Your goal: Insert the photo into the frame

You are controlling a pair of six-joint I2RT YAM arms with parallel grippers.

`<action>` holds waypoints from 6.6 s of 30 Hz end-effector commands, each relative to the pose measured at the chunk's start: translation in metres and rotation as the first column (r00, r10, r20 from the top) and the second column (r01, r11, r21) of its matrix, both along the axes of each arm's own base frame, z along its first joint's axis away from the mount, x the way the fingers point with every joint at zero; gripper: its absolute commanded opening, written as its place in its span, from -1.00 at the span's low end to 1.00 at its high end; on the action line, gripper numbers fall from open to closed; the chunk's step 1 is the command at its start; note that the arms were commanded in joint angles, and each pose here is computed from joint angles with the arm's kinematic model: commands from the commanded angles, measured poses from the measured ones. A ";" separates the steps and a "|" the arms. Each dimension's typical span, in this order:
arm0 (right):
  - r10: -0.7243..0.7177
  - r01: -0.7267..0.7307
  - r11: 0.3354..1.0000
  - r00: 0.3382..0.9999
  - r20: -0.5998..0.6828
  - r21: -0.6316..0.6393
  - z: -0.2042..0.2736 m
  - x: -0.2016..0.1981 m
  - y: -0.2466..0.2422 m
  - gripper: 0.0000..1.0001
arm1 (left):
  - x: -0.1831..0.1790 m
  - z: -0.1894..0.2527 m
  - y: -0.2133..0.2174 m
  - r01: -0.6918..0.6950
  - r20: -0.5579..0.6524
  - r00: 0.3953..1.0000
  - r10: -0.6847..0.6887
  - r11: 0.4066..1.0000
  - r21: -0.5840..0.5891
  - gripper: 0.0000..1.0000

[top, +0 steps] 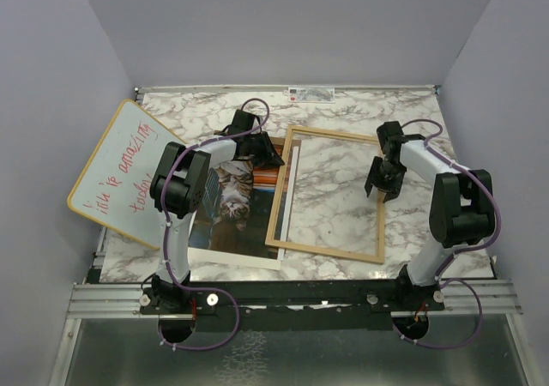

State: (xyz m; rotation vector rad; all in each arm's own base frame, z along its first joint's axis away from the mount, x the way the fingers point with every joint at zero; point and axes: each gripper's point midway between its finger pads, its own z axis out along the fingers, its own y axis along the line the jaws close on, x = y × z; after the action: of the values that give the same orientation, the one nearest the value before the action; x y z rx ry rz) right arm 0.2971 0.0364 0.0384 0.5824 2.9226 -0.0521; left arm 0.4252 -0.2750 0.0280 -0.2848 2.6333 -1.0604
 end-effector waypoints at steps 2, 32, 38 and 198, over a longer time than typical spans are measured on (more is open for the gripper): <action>-0.025 0.024 0.999 1.000 -0.008 -0.039 -0.005 -0.005 -0.006 -0.06 | -0.040 -0.094 0.063 -0.021 -0.175 0.981 0.079 0.950 0.311 -0.46; -0.023 0.015 0.994 0.997 -0.072 -0.112 -0.023 -0.014 -0.019 -0.12 | -0.039 -0.095 0.064 -0.027 -0.177 0.980 0.087 0.948 0.317 -0.46; -0.026 0.017 0.993 0.997 -0.073 -0.118 -0.015 -0.020 -0.020 -0.08 | -0.036 -0.090 0.061 -0.025 -0.169 0.982 0.079 0.953 0.303 -0.45; -0.206 0.146 0.965 0.937 0.284 0.218 -0.005 0.144 -0.035 0.44 | -0.041 -0.019 -0.052 0.335 -0.013 0.942 -0.335 0.942 -0.007 -0.12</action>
State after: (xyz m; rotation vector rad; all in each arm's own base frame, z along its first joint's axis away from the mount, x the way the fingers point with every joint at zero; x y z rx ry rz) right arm 0.4165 0.0022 0.0275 0.8349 2.6371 0.1888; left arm 0.4222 -0.3058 0.0430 0.0504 2.6251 -1.1506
